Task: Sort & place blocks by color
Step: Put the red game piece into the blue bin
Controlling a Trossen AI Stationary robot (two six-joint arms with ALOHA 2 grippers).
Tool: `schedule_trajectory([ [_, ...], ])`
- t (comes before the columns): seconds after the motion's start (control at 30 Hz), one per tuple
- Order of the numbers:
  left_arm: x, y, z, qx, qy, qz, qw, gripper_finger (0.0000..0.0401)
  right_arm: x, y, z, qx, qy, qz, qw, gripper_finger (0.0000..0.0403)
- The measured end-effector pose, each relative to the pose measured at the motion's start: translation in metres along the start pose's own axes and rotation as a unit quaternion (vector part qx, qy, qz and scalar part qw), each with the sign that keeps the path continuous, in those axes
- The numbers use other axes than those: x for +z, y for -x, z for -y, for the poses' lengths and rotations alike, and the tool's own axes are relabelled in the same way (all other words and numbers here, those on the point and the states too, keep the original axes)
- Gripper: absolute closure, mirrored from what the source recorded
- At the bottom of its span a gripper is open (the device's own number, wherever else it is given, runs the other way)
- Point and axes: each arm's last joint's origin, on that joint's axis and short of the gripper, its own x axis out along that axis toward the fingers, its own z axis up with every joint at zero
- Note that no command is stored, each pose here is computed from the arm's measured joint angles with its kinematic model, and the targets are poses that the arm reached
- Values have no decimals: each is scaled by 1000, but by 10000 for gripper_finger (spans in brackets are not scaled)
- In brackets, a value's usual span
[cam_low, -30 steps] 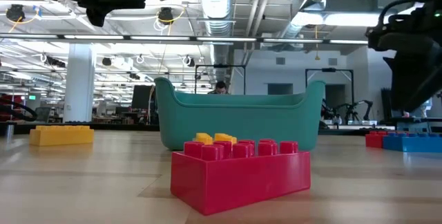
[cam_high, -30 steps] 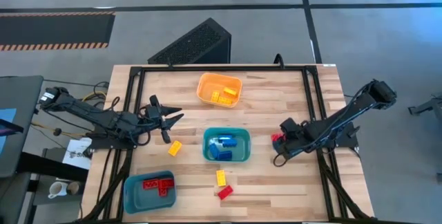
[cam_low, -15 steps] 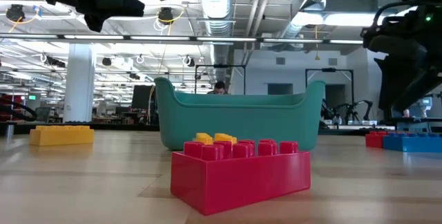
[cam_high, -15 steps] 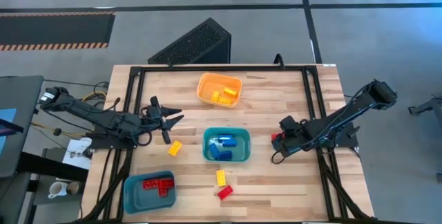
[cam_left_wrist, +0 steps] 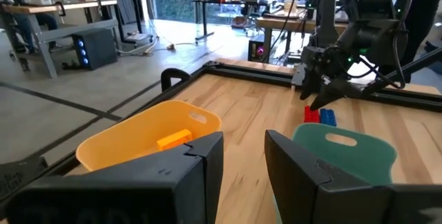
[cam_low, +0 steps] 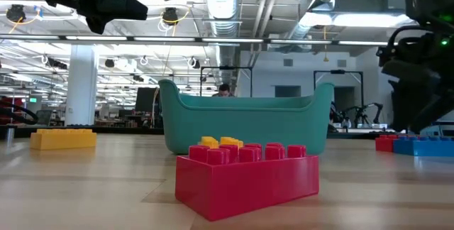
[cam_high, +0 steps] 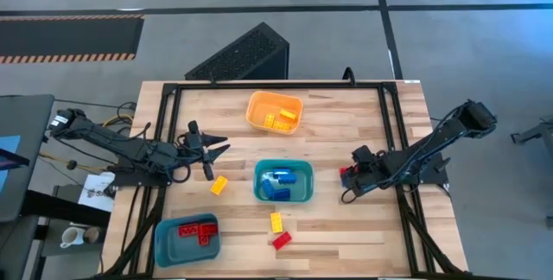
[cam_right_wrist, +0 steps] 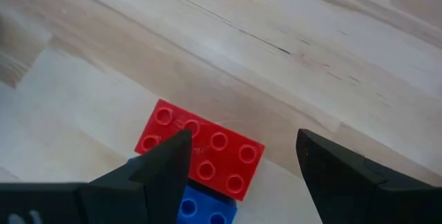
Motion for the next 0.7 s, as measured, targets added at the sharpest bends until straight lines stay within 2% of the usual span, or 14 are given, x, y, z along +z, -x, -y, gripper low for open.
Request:
schedule_trajectory([
  [0.4,0,0,0,-2,15,0,1000,308,9,-5,7,-40,-7,-11,999,121],
  [0.57,0,0,1,-13,15,-2,1000,308,8,-6,7,-35,3,-60,998,121],
  [0.7,0,0,1,-13,15,-2,1000,308,6,-5,5,-24,6,-69,997,121],
])
